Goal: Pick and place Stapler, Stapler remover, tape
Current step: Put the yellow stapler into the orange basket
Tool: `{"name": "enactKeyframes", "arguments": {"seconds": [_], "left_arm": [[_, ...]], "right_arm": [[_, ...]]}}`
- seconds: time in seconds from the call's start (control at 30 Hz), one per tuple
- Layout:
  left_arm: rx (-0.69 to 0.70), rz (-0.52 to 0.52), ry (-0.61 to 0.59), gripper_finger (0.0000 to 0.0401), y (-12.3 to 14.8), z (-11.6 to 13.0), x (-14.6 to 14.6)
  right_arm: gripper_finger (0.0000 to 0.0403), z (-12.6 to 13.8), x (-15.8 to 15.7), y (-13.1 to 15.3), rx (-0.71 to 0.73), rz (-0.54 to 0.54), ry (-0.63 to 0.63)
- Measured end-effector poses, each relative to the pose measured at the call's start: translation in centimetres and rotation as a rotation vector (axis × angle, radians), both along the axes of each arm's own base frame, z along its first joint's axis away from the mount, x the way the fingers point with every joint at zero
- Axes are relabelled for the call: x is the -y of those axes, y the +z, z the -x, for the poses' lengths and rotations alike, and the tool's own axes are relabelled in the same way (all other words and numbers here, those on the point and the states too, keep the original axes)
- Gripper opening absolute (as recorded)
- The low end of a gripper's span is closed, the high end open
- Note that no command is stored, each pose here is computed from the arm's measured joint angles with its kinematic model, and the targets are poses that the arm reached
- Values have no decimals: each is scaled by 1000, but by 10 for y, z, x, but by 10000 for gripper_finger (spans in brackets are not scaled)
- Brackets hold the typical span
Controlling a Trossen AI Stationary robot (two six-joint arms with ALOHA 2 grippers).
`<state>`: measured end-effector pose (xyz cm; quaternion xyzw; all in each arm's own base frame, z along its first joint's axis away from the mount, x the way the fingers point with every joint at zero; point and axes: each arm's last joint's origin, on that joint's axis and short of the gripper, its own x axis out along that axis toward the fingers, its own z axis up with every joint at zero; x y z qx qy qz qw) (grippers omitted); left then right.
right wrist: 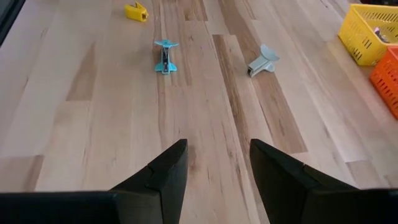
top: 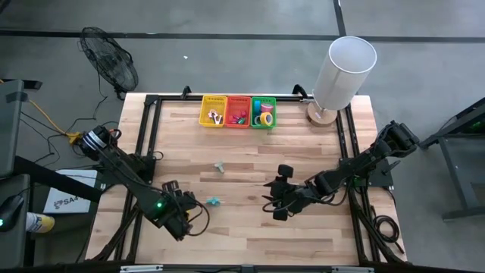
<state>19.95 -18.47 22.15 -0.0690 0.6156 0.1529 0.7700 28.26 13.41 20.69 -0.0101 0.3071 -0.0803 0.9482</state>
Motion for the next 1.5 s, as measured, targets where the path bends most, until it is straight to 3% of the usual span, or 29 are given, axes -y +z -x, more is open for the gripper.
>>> {"name": "enactKeyframes", "arguments": {"seconds": [0.33, 0.9, 1.5], "left_arm": [[8, 29, 97, 250, -1, 0, 1], [-34, 209, 173, 250, -47, 6, 1], [9, 209, 209, 250, -60, 8, -3]], "right_arm": [[165, 0, 0, 1, 4, 17, 15], [165, -1, 0, 1, 13, -6, 1], [165, -1, 0, 1, 14, -9, -1]]}}
